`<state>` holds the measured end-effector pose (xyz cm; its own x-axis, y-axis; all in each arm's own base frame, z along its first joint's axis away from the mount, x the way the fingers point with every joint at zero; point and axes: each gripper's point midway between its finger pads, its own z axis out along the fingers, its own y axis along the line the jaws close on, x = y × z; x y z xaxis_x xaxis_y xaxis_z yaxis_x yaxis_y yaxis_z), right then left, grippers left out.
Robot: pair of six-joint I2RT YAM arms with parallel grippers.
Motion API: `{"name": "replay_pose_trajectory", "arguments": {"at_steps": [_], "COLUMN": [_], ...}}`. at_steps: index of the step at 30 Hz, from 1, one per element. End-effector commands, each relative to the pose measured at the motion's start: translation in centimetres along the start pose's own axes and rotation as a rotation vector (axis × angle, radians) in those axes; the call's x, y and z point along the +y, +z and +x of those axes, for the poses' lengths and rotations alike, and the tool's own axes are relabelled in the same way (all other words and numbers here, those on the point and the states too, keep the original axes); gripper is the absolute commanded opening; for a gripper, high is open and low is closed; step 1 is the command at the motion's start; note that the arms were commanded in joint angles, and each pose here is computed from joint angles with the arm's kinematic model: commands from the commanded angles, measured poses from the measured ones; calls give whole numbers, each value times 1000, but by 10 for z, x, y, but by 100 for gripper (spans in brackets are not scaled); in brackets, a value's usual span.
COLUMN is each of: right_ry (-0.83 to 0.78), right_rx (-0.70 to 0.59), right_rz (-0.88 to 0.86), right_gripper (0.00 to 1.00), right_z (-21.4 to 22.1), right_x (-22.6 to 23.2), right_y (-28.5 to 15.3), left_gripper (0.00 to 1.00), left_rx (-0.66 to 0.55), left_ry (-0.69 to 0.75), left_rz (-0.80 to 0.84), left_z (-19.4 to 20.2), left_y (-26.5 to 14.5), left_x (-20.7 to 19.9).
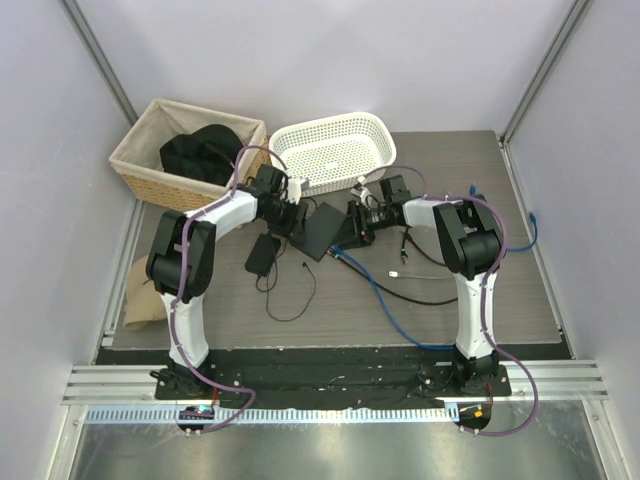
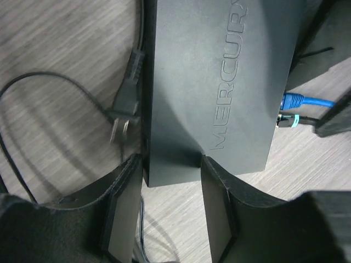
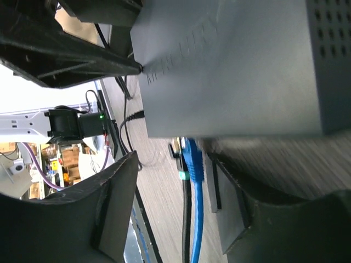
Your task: Pull the plug from the switch port
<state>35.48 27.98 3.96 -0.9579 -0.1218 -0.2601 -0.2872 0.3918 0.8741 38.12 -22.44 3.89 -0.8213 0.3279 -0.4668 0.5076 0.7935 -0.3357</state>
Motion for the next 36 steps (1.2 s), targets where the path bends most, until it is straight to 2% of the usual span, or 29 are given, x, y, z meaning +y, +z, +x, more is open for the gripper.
{"name": "replay_pose_trajectory", "arguments": {"at_steps": [1,10,16,18,20,21,28,33,36], "right_ry": [-3,21,-10,-58,-40,-89,-111,-66,-64], "right_rx": [7,9,13,31,70,81,131,142,151], "right_rz": [36,34,-132,-126,-117,-113,-67,-19,6], "right_gripper": [60,49,50,49,48,45,38,33,34], "right_z": [8,13,18,23,32,36,59,62,62], "right_x": [-21,-33,-9,-13,-14,-16,-31,-42,-43], "right_y": [18,20,13,12,11,12,10,14,17], "left_gripper": [50,50,50,50,50,50,50,50,50], "left_rx": [50,87,104,107,107,108,107,106,107], "left_ry": [9,24,33,33,33,33,36,38,44], "left_rz": [12,9,-19,-18,-18,-17,-21,-22,-19], "left_z": [25,43,49,51,51,51,50,49,50], "left_y": [1,6,7,7,8,7,9,8,9], "left_x": [-13,-23,-16,-16,-16,-16,-15,-16,-18]}}
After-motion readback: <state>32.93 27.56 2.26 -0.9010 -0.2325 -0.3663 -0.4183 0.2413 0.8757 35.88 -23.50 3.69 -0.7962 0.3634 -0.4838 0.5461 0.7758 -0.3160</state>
